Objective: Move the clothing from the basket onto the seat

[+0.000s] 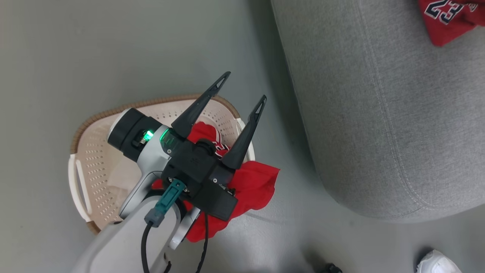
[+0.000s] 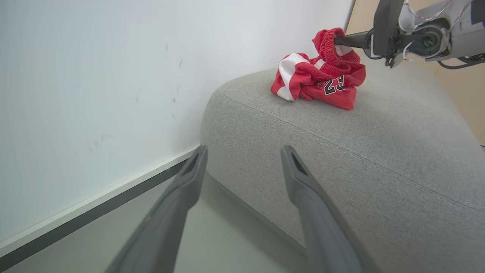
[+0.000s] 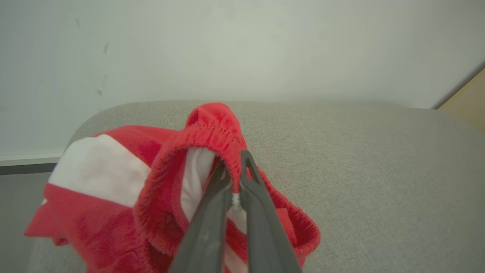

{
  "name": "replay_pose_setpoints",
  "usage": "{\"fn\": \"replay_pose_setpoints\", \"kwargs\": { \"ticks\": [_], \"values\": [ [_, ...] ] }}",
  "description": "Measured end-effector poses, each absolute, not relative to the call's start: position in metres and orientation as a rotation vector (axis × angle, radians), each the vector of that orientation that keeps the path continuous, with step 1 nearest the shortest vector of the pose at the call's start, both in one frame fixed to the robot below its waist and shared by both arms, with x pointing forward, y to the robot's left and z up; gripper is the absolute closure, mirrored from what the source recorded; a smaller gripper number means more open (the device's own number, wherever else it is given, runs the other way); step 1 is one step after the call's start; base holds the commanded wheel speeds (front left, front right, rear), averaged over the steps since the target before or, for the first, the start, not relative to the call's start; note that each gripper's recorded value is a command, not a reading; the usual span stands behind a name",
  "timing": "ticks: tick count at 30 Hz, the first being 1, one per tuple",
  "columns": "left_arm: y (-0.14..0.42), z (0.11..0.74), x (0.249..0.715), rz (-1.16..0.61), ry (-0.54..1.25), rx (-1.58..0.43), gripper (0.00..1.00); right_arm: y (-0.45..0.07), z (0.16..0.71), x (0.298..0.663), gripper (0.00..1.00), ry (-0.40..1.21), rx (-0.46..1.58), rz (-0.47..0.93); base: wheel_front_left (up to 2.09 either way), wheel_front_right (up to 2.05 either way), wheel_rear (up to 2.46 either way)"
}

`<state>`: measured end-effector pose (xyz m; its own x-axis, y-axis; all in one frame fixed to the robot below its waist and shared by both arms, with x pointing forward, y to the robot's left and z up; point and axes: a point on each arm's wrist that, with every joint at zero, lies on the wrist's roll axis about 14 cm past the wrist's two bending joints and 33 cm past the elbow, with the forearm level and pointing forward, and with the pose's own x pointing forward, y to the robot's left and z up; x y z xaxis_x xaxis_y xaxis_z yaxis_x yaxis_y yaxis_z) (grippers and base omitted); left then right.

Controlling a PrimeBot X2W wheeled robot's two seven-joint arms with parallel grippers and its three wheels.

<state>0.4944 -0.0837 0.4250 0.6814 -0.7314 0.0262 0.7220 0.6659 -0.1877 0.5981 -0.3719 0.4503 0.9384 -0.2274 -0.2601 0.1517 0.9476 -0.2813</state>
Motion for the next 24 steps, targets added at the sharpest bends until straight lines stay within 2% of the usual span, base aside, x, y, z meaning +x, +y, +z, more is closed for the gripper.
{"fn": "replay_pose_setpoints", "kwargs": {
  "ticks": [7,8,9,10,11,12,13,24],
  "values": [
    [-0.086,0.401,0.498,-0.822,0.095,-0.195,0.0,-0.379,0.412,0.584,1.0,0.374,-0.275,-0.209,0.0,0.0,0.0],
    [-0.085,0.399,0.499,-0.822,0.097,-0.191,0.0,-0.379,0.412,0.583,0.96,0.372,-0.275,-0.208,0.0,0.0,0.0],
    [-0.086,0.398,0.499,-0.823,0.099,-0.19,0.0,-0.379,0.413,0.582,0.7,0.368,-0.277,-0.205,0.0,0.0,0.0],
    [-0.087,0.398,0.499,-0.825,0.098,-0.189,0.0,-0.379,0.415,0.581,0.7,0.363,-0.283,-0.202,0.0,0.0,0.0],
    [-0.088,0.399,0.499,-0.827,0.096,-0.189,0.0,-0.38,0.417,0.58,0.58,0.359,-0.286,-0.2,0.0,0.0,0.0],
    [-0.088,0.401,0.499,-0.827,0.092,-0.188,0.0,-0.379,0.42,0.579,0.06,0.352,-0.29,-0.197,0.0,0.0,0.0],
    [-0.089,0.402,0.499,-0.828,0.087,-0.186,0.0,-0.379,0.421,0.578,0.0,0.349,-0.293,-0.189,0.0,0.0,0.0],
    [-0.09,0.419,0.494,-0.824,0.062,-0.179,0.0,-0.369,0.429,0.547,0.0,0.355,-0.304,-0.149,0.0,0.0,0.0]
  ]
}}
